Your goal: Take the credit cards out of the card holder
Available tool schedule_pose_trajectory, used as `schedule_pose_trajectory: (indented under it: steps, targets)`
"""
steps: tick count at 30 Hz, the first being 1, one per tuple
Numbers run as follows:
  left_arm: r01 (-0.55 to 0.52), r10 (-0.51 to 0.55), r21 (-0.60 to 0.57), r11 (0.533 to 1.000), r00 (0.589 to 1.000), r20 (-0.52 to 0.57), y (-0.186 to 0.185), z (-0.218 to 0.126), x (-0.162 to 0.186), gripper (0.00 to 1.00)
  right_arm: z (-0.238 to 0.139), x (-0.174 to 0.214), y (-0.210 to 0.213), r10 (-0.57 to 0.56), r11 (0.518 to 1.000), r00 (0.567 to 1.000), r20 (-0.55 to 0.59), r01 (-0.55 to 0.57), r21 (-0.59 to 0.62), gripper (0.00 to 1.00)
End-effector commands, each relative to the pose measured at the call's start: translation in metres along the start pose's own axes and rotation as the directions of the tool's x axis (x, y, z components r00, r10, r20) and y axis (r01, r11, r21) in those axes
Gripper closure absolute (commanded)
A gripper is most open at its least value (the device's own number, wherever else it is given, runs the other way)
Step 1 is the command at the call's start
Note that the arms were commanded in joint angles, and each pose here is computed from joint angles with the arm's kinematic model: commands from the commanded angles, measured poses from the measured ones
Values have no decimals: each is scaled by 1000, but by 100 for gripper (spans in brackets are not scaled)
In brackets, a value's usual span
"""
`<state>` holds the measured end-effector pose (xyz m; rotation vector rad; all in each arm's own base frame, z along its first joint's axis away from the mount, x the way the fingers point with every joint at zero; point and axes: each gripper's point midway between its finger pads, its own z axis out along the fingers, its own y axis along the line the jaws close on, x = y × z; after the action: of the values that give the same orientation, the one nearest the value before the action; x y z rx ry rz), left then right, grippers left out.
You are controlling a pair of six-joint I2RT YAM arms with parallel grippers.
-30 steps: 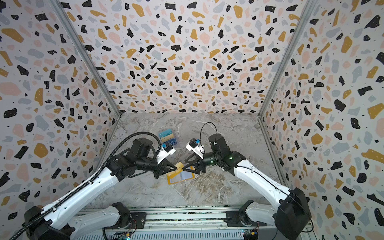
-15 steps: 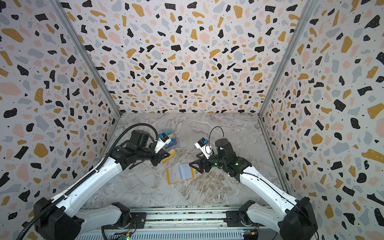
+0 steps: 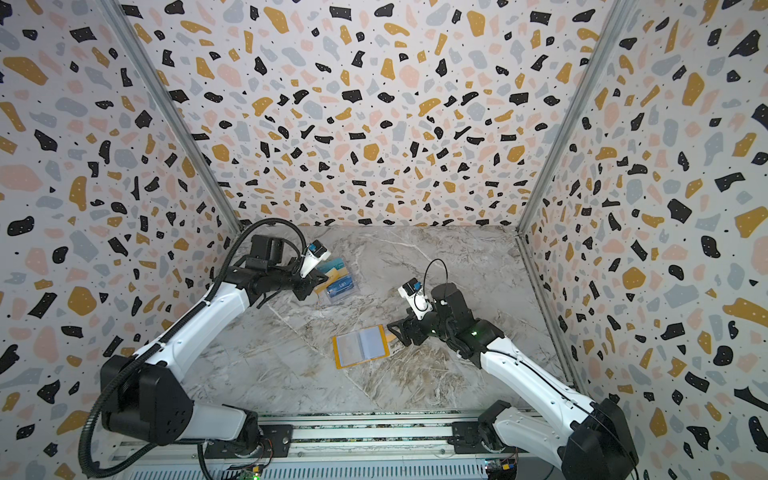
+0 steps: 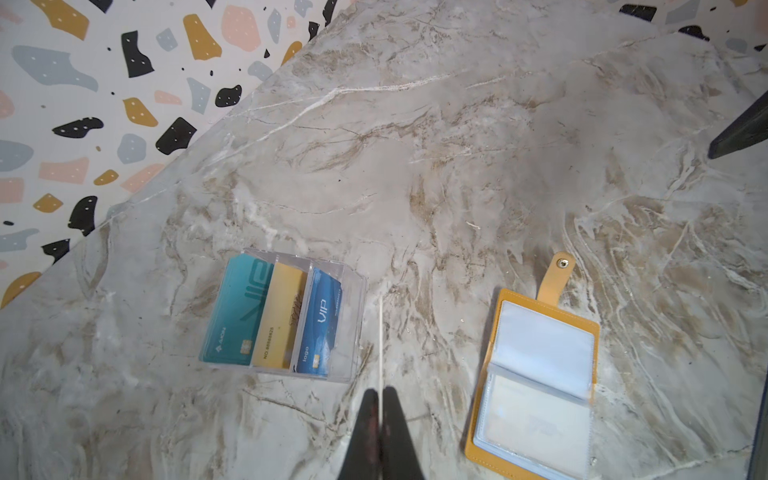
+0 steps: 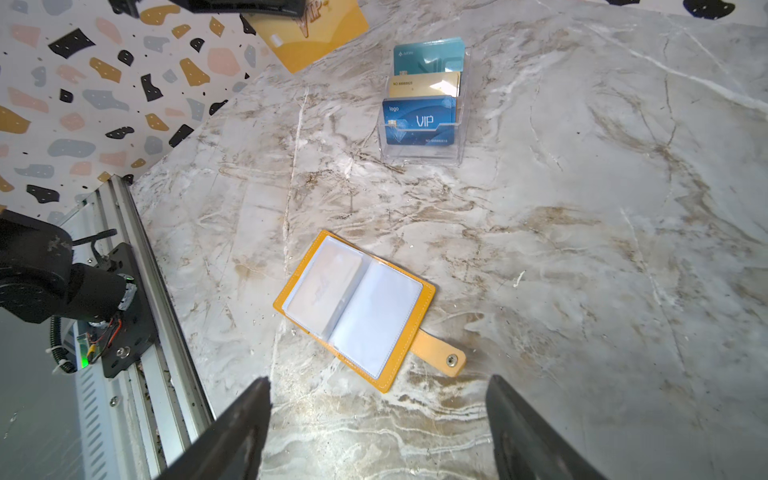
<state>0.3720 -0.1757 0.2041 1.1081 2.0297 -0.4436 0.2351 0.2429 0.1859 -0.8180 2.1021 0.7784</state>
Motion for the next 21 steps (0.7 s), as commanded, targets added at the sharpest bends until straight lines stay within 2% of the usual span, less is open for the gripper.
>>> schedule_pose_trajectory:
  steps: [1, 9, 21]
  targets:
    - [-81, 81, 26, 996, 996, -22, 13, 14, 1, 100, -5, 1, -5, -1, 999, 1000, -13, 1, 42, 18]
    - [-95, 98, 33, 995, 988, -120, 39, 49, 22, 100, -11, 2, -6, 5, 998, 1000, -2, -5, 68, 18]
    - [-160, 158, -8, 987, 980, -125, 65, 73, 21, 100, -9, 6, -8, 9, 997, 1000, -3, -8, 80, 18]
